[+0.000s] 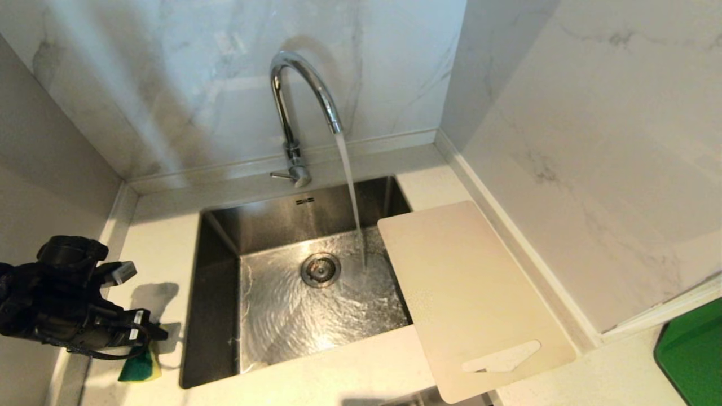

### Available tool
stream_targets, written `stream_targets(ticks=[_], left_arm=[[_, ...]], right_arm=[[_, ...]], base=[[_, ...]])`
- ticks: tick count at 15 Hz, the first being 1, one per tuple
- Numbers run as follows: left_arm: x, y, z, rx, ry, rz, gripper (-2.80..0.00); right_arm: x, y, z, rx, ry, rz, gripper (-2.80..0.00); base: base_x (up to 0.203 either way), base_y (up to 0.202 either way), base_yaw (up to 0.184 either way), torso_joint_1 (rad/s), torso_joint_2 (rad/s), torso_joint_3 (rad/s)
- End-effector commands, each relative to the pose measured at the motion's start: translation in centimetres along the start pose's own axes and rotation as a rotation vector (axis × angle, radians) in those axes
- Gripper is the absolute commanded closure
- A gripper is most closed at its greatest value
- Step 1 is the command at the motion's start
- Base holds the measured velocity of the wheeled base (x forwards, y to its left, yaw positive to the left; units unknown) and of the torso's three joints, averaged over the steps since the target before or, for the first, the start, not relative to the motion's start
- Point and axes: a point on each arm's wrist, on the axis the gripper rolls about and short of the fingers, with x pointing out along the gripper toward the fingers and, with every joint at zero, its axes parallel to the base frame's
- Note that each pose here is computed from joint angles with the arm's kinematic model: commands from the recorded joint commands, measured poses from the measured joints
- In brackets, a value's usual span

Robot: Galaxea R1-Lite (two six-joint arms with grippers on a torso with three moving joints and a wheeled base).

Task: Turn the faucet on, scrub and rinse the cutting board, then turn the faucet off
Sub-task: Put down the cleaning cloth, then turn off the tap

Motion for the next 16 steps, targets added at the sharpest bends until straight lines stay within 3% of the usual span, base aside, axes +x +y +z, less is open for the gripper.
stream_targets(ticks=[1,4,10,11,14,16], left_arm=[[-1.8,-0.1,0.3,0.003,-0.06,-0.005,-2.8],[-3.7,-0.4,0.5,0.012,-0.129,-0.013,-2.8],[-5.1,-0.5,0.6,0.016,-0.177,-0.018,-2.8],[-5.4,-0.5,0.5,0.018,-0.184,-0.019,0.0],[-6.4,-0.7,0.4,0.024,-0.208,-0.024,0.0],[-6.5,-1.9,0.2,0.059,-0.193,-0.055,0.0]], right_arm=[[0.0,0.0,0.0,0.0,0.001,0.002,0.0],[0.0,0.0,0.0,0.0,0.001,0.0,0.0],[0.0,0.0,0.0,0.0,0.001,0.0,0.0],[0.0,0.0,0.0,0.0,0.001,0.002,0.0],[0.0,0.0,0.0,0.0,0.001,0.002,0.0],[0.0,0.0,0.0,0.0,0.001,0.001,0.0]], base=[[0.0,0.0,0.0,0.0,0.0,0.0],[0.0,0.0,0.0,0.0,0.0,0.0],[0.0,0.0,0.0,0.0,0.0,0.0],[0.0,0.0,0.0,0.0,0.0,0.0],[0.0,0.0,0.0,0.0,0.0,0.0],[0.0,0.0,0.0,0.0,0.0,0.0]])
